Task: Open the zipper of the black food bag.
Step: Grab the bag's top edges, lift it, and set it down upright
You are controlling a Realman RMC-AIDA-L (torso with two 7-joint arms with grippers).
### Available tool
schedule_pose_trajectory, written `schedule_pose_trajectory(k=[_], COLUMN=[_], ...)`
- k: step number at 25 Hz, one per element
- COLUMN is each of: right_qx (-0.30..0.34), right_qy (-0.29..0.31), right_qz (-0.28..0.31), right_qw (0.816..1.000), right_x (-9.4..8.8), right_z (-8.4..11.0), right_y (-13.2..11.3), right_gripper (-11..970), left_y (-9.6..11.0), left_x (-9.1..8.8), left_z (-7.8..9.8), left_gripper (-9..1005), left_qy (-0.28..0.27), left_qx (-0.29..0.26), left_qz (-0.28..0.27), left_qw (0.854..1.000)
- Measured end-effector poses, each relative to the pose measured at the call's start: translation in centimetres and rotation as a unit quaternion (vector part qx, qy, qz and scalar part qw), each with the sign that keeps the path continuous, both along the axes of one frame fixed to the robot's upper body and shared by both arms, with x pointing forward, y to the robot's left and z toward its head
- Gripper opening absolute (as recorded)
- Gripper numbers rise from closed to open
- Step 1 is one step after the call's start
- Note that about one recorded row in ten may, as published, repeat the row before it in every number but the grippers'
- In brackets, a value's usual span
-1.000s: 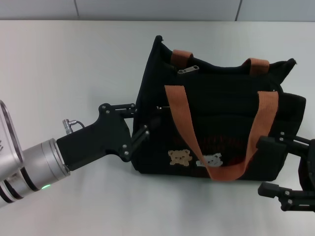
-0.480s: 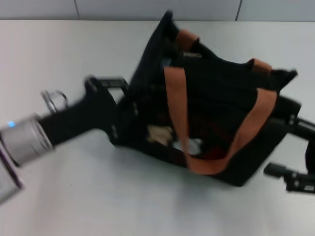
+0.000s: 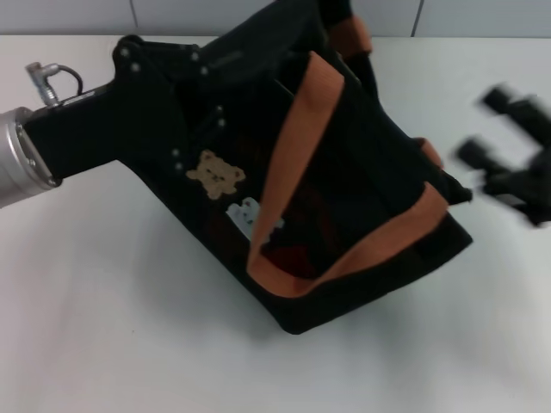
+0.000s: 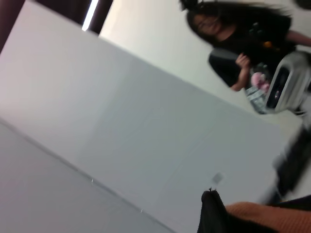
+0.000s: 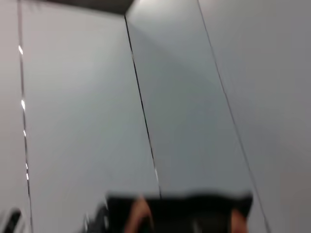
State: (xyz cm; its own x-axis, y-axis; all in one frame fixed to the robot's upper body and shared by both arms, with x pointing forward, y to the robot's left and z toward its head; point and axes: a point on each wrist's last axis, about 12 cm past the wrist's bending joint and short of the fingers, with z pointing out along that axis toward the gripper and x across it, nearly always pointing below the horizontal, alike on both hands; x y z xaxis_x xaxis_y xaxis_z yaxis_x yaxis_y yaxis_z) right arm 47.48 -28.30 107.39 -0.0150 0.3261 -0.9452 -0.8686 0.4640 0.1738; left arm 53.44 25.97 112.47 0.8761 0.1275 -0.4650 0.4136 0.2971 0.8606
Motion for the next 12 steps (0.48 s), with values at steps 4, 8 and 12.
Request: schedule_pose_trajectory(k=[4,8,12], right_qx=[-0.065,-0.124,-0.155], right_qy=[0.060,0.090,0.105], right_qz=[0.040,0.083,0.098], right_qw=[0.995,0.985,0.977], right_x=[2.1,3.2,3.0], right_z=[-1.7,-2.8,-3.5], right_y=[3.1,5.6,6.1], right_gripper=[839,837,835], left_y=[-0.5,-0.9,-1.4], left_x=[0.2,0.0,-0.4], left_z=[0.4,0.4,0.0], left_gripper=[146,144,145], left_qy=[-0.021,-0.039,-0.061], left_qx=[0.003,0.008,0.019], left_qz=[-0.014,-0.024,-0.038], left_qw=[1.000,0.999,0.997])
